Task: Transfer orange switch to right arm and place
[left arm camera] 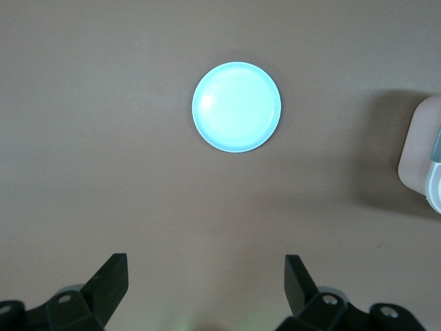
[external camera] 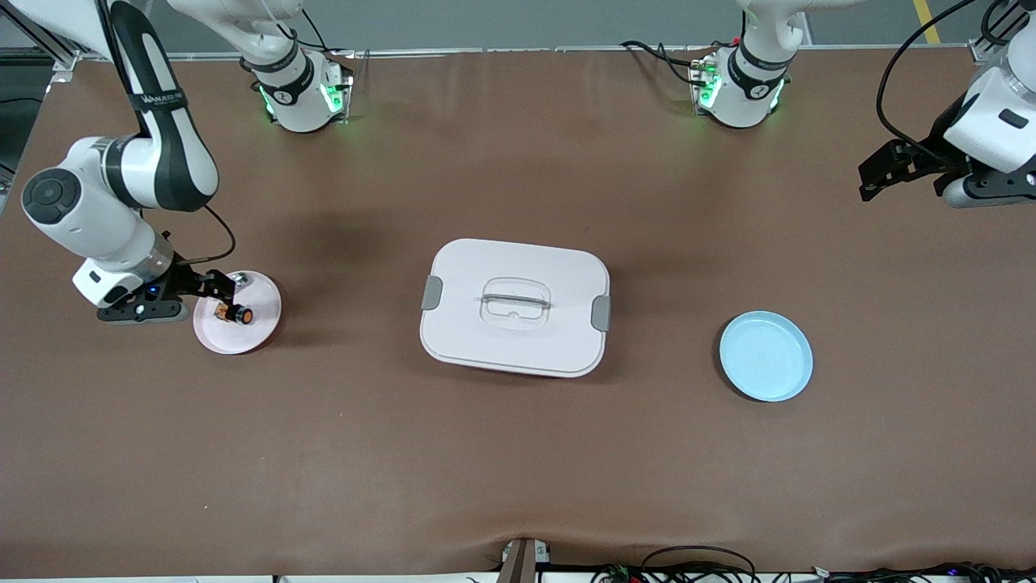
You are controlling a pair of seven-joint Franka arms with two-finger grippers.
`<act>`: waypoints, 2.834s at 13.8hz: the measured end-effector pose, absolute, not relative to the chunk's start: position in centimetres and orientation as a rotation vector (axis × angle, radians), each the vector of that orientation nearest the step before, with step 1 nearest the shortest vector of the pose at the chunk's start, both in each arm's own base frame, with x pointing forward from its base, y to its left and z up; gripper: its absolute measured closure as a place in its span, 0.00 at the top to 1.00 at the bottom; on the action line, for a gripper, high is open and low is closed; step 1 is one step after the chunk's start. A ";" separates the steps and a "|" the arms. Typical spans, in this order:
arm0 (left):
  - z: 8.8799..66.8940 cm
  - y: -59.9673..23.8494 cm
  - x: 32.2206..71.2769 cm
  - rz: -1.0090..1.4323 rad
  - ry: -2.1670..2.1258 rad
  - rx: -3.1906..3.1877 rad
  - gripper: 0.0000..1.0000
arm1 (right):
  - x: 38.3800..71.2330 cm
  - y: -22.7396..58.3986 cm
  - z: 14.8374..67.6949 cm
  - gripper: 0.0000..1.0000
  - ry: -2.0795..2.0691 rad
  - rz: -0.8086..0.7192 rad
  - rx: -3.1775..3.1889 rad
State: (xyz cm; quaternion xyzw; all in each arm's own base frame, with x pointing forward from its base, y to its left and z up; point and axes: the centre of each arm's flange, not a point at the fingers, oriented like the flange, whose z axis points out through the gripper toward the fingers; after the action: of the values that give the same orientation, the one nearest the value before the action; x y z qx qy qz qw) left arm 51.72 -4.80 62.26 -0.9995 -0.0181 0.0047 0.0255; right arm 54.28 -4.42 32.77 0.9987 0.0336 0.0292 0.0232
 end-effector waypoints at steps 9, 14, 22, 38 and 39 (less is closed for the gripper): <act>62.3 -4.9 51.7 0.015 -0.053 -3.090 1.00 | 54.2 -2.3 48.4 1.00 0.124 -0.099 3.093; 62.3 -4.9 51.7 0.014 -0.053 -3.090 1.00 | 55.6 -2.0 56.2 1.00 0.037 0.052 3.124; 62.3 -4.9 51.7 0.014 -0.053 -3.090 1.00 | 55.9 -2.4 59.9 1.00 -0.026 0.110 3.130; 62.5 -5.0 51.7 0.013 -0.049 -3.090 1.00 | 50.8 -2.3 65.5 1.00 -0.079 0.078 3.135; 62.5 -5.0 51.7 0.013 -0.049 -3.090 1.00 | 50.8 -2.3 65.6 1.00 -0.079 0.082 3.135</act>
State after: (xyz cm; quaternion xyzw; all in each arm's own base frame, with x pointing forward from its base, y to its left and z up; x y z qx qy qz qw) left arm 51.66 -5.04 62.49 -0.9995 -0.0160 0.0043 0.0256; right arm 50.78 -2.25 65.63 0.9993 -0.0251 0.0261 0.0024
